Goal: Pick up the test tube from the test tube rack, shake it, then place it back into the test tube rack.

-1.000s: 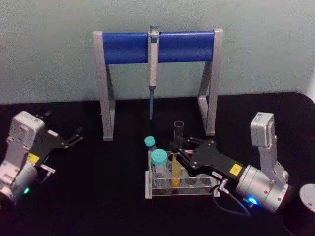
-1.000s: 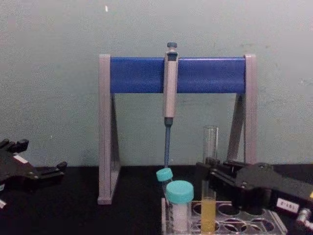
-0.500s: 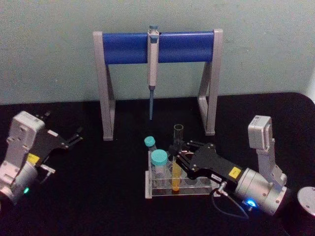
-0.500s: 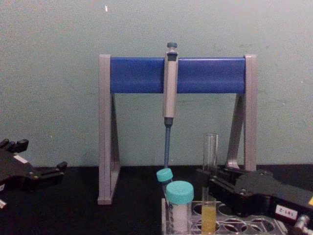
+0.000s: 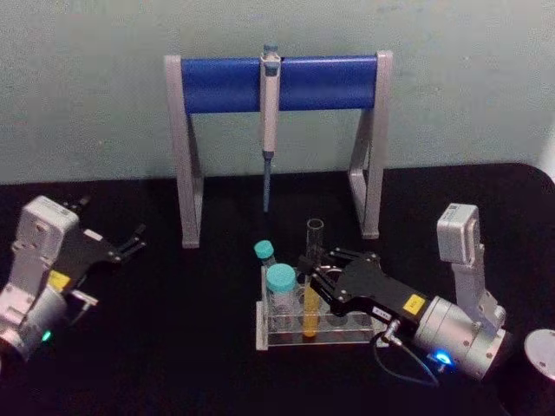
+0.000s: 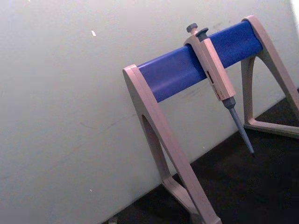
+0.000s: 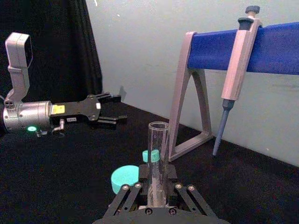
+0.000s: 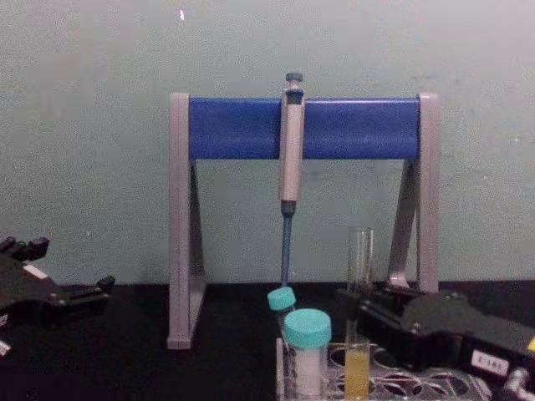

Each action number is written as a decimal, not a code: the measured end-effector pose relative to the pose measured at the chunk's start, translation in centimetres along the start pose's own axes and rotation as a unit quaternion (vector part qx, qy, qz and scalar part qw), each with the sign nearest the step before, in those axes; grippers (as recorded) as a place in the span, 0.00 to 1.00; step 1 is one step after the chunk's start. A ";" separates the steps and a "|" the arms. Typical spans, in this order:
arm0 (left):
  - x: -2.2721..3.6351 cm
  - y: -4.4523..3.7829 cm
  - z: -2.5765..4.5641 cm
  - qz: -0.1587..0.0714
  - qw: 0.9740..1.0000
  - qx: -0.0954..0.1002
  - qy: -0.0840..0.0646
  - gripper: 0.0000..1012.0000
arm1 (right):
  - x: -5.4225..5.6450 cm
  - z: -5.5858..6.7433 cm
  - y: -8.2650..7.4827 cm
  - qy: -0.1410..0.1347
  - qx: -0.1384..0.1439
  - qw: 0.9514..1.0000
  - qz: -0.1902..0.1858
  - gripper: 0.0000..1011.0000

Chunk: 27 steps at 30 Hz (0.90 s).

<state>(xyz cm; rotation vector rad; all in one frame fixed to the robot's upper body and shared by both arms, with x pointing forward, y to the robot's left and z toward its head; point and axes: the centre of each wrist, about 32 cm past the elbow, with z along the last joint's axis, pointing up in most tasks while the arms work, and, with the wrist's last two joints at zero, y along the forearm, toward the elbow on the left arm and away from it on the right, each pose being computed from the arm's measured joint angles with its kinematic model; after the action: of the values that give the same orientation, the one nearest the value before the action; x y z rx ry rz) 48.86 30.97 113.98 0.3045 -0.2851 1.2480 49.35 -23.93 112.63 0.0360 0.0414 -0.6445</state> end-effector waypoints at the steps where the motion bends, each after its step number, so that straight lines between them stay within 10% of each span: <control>1: 0.00 0.00 0.00 0.000 1.000 0.000 0.000 0.99 | 0.0 0.0 0.0 0.000 -0.001 1.000 0.000 0.24; 27: 0.00 0.00 0.00 0.000 1.000 0.000 0.000 0.99 | 0.0 0.0 0.0 0.000 0.000 1.000 0.001 0.99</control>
<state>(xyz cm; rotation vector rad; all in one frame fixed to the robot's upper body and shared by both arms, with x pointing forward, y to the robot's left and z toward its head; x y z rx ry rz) 48.86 30.97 113.98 0.3045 -0.2850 1.2480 49.35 -23.94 112.63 0.0351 0.0416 -0.6423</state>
